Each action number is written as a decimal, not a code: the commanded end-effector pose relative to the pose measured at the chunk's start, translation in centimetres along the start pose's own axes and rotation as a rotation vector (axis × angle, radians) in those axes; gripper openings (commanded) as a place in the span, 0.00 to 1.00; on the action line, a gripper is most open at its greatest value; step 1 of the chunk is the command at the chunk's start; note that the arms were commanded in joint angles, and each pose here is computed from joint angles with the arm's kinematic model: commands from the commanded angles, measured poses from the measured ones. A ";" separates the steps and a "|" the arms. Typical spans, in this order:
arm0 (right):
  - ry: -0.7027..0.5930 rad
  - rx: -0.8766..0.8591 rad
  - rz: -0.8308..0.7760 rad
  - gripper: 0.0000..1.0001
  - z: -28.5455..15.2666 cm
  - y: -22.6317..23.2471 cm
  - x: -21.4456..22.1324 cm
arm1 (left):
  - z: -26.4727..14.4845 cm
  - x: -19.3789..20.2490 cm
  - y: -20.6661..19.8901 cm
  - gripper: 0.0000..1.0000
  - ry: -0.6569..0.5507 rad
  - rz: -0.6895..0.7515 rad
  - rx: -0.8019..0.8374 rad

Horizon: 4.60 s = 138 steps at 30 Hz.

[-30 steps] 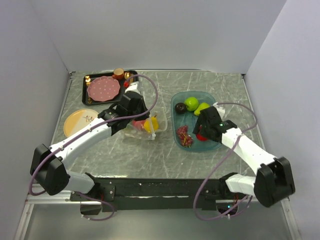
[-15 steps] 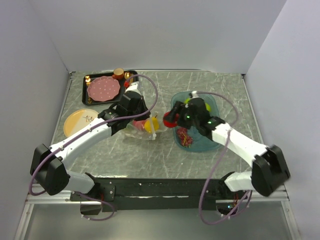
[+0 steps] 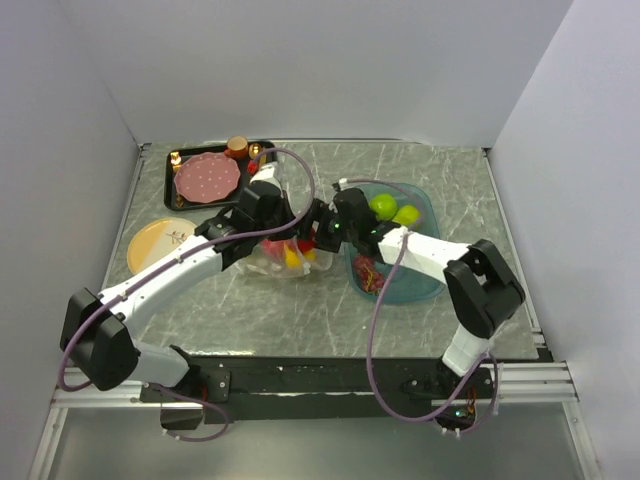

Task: Place the food in the zip-top bag and seal the zipper
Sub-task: Place the fake fruit in the zipper food storage bag, then pick up the fake fruit from the bin, then place the fake fruit in the zipper food storage bag.

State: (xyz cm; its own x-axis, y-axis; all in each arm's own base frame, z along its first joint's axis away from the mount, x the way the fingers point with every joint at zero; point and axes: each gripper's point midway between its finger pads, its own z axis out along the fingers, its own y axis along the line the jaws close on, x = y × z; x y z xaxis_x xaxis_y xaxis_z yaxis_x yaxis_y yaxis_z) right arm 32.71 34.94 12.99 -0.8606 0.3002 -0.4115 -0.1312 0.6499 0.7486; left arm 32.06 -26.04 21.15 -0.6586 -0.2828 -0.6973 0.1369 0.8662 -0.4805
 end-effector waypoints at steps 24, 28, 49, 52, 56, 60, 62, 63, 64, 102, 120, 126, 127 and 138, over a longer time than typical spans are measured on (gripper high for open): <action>-0.161 -0.088 -0.179 0.84 -7.9 5.6 -2.7 | -3.3 -5.2 -2.5 0.01 -0.149 -0.058 0.101; -0.227 -0.103 -0.184 0.64 -10.1 6.0 -4.1 | -4.0 -6.4 -1.4 0.01 -0.201 -0.125 0.092; -0.121 0.546 -0.213 0.93 -14.5 -12.5 -2.3 | -1.9 -4.3 2.5 0.01 -0.099 -0.160 0.062; -0.082 0.550 -0.218 0.94 -14.1 -13.3 -1.3 | -1.7 -4.0 2.6 0.01 -0.086 -0.158 0.059; -0.007 0.588 -0.240 0.94 -13.1 -15.0 -0.3 | -1.6 -3.7 2.7 0.01 -0.081 -0.161 0.058; 0.042 0.586 -0.238 0.89 -11.4 -16.3 0.6 | -1.5 -3.6 2.8 0.01 -0.077 -0.168 0.055; 0.029 0.610 -0.218 0.85 -11.0 -17.2 0.7 | -1.5 -3.5 2.8 0.01 -0.071 -0.167 0.050; 0.020 0.617 -0.213 0.84 -11.0 -17.4 0.6 | -1.6 -3.7 2.8 0.01 -0.074 -0.165 0.052; 0.007 0.624 -0.202 0.82 -10.8 -17.6 0.5 | -1.6 -3.8 2.8 0.01 -0.077 -0.165 0.053; -0.277 0.084 -0.242 0.33 -10.5 4.3 -8.7 | -0.8 -2.8 2.0 0.01 -0.014 -0.137 0.087; -0.102 -0.001 -0.288 0.52 -1.7 7.6 -4.4 | -1.0 -3.5 1.0 0.01 -0.033 -0.139 0.134; -0.199 0.056 -0.347 0.75 -4.8 7.6 -6.4 | -1.4 -3.8 0.9 0.01 -0.047 -0.141 0.141; -0.197 0.099 -0.342 0.75 -5.5 6.6 -6.2 | -1.4 -3.8 1.0 0.01 -0.049 -0.142 0.136; -0.350 0.489 -0.187 0.80 -13.7 -8.3 -12.3 | -2.1 -4.1 1.2 0.01 -0.067 -0.134 0.124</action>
State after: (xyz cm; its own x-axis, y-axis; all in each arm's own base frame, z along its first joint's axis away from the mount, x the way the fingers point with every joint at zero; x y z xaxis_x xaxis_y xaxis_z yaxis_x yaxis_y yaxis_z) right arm 35.60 22.48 23.45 -0.5912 0.3118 -0.7438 -0.1144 0.8805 0.4600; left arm 33.24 -22.88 21.84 -0.6746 -0.4040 -0.6178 0.0966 0.7814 -0.6165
